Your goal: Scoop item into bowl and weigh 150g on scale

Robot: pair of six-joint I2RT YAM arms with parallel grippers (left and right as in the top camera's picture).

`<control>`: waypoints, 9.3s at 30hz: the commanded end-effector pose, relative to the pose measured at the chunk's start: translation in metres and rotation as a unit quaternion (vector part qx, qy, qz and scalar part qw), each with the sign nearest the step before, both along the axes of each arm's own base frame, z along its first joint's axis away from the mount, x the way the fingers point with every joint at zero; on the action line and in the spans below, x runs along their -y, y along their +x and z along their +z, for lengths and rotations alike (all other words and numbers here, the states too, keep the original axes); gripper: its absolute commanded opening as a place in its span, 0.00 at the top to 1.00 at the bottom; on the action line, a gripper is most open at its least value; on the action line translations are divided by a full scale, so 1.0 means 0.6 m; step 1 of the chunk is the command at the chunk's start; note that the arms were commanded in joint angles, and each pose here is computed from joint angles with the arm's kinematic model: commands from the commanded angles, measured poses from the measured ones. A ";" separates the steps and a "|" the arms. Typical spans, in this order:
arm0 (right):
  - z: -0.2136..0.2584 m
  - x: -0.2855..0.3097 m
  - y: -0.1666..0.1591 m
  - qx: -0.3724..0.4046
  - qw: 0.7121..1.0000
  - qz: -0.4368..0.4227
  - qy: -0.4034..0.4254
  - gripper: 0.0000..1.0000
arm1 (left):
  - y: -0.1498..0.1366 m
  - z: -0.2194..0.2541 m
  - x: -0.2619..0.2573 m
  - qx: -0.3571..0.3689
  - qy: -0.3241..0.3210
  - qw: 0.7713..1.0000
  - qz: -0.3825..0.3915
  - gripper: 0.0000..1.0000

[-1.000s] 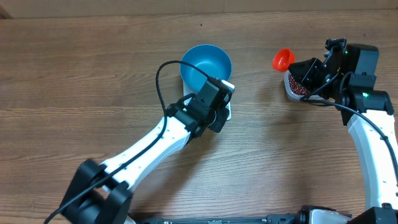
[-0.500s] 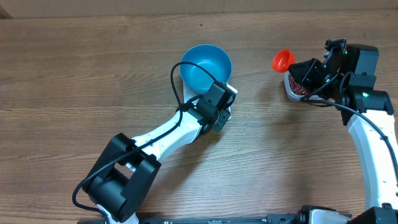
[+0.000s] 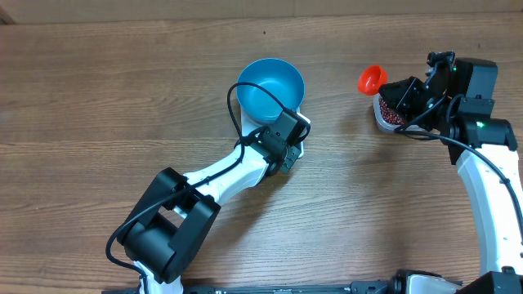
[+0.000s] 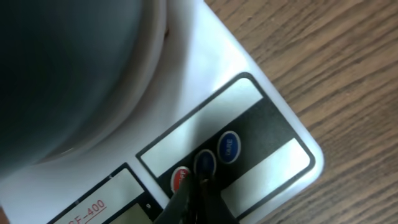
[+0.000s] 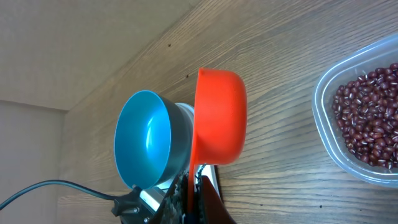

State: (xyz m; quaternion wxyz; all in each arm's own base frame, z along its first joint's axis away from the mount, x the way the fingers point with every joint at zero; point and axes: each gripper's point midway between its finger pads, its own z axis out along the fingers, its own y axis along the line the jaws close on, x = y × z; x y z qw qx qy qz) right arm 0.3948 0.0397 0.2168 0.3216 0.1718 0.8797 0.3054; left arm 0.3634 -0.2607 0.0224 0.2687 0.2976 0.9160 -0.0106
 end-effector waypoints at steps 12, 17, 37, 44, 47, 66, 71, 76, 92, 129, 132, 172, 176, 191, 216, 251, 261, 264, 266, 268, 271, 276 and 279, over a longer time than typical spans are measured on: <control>0.019 0.005 0.007 0.017 1.000 -0.001 -0.005 0.96 | 0.014 -0.003 -0.010 0.020 0.006 0.999 0.040 0.96; 0.019 0.005 0.007 0.017 1.000 -0.001 -0.005 0.96 | 0.012 -0.010 -0.011 0.016 0.009 0.999 0.039 0.96; 0.019 0.004 0.007 0.017 1.000 -0.001 -0.005 0.96 | 0.011 -0.022 -0.021 0.012 0.025 0.999 0.044 0.96; 0.019 0.005 0.007 0.017 1.000 -0.001 -0.005 0.96 | 0.006 -0.026 -0.027 0.006 0.034 0.998 0.043 0.96; 0.019 0.005 0.007 0.017 1.000 -0.001 -0.005 0.96 | 0.008 -0.028 -0.030 0.005 0.036 0.998 0.044 0.96; 0.019 0.005 0.007 0.017 1.000 -0.001 -0.005 0.96 | 0.004 -0.040 -0.016 -0.007 0.028 1.000 0.008 0.96; 0.020 0.005 0.007 0.017 1.000 -0.001 -0.005 0.96 | 0.006 -0.014 -0.013 -0.001 0.025 1.000 0.005 0.96; 0.020 0.005 0.007 0.017 1.000 -0.001 -0.005 0.96 | 0.004 0.039 -0.011 0.016 0.006 1.000 0.003 0.96; 0.020 0.005 0.007 0.017 1.000 -0.001 -0.005 0.96 | -0.018 0.235 -0.006 0.097 -0.077 0.991 -0.046 0.96; 0.021 0.005 0.008 0.019 1.000 -0.001 -0.006 0.96 | -0.082 0.346 -0.179 0.083 -0.117 0.983 -0.116 0.00; 0.021 0.005 0.008 0.019 1.000 -0.001 -0.006 0.96 | -0.071 0.352 -0.192 0.092 -0.122 0.983 -0.105 0.00; 0.020 0.005 0.008 0.019 1.000 0.000 -0.007 0.96 | -0.057 0.314 -0.206 0.052 -0.137 0.983 -0.110 0.00; 0.020 0.005 0.008 0.019 1.000 0.000 -0.007 0.96 | -0.058 0.314 -0.206 0.051 -0.137 0.983 -0.110 0.00; 0.020 0.005 0.008 0.019 1.000 0.000 -0.007 0.96 | -0.046 0.321 -0.207 0.066 -0.139 0.983 -0.098 0.01; 0.011 0.005 0.000 0.008 1.000 0.004 -0.013 0.96 | -0.046 0.320 -0.207 0.065 -0.138 0.983 -0.098 0.00; 0.009 0.023 -0.066 -0.040 0.998 -0.018 -0.055 0.96 | -0.047 0.320 -0.208 0.064 -0.138 0.983 -0.098 0.01; 0.008 0.022 -0.070 -0.034 0.997 -0.002 -0.070 0.96 | -0.047 0.320 -0.208 0.064 -0.138 0.983 -0.098 0.00; 0.008 0.022 -0.070 -0.034 0.997 -0.002 -0.070 0.96 | -0.047 0.320 -0.208 0.064 -0.138 0.983 -0.098 0.00; 0.008 0.022 -0.070 -0.034 0.997 -0.002 -0.070 0.96 | -0.047 0.320 -0.208 0.064 -0.138 0.983 -0.098 0.00; 0.008 0.022 -0.070 -0.034 0.997 -0.002 -0.070 0.96 | -0.047 0.320 -0.208 0.064 -0.138 0.984 -0.098 0.00; 0.008 0.022 -0.070 -0.034 0.997 -0.002 -0.070 0.96 | -0.047 0.320 -0.208 0.064 -0.138 0.983 -0.098 0.01; 0.008 0.024 -0.068 -0.032 0.997 -0.003 -0.074 0.96 | -0.047 0.320 -0.208 0.064 -0.138 0.984 -0.098 0.00; 0.009 0.024 -0.068 -0.029 0.996 0.002 -0.079 0.96 | -0.047 0.320 -0.208 0.064 -0.138 0.983 -0.098 0.00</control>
